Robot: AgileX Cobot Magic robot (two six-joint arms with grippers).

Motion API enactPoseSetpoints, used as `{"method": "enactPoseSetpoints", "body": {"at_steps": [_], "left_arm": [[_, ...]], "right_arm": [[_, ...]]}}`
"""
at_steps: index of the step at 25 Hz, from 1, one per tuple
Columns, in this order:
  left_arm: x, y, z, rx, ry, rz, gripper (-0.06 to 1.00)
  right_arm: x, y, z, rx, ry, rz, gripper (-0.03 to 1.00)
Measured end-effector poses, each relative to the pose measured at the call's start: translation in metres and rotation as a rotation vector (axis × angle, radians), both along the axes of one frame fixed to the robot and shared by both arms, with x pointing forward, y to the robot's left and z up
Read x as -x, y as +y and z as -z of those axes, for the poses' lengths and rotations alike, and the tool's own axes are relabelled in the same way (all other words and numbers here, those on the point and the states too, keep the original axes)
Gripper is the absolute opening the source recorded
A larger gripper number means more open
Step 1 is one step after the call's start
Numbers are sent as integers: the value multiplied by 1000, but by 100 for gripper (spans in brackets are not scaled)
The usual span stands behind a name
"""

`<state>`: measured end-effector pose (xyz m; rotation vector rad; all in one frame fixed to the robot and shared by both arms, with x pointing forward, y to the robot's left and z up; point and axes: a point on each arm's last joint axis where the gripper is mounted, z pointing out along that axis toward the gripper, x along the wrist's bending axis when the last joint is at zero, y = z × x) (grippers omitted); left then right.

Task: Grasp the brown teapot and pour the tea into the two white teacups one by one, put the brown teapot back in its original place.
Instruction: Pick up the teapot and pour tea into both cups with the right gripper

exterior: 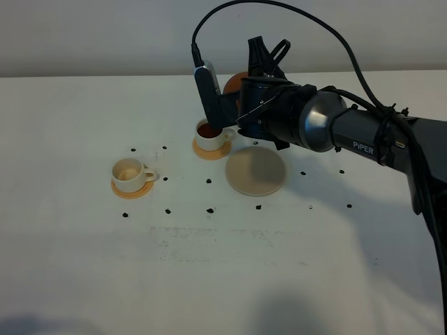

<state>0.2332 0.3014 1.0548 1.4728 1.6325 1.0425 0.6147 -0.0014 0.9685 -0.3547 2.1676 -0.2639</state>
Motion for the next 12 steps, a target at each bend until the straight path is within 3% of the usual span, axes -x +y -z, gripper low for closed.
{"method": "enactPoseSetpoints", "body": {"at_steps": [12], "left_arm": [[0,0,0,0,0,0,50]], "right_arm": [[4,5,0,1,0,-12,9]]}}
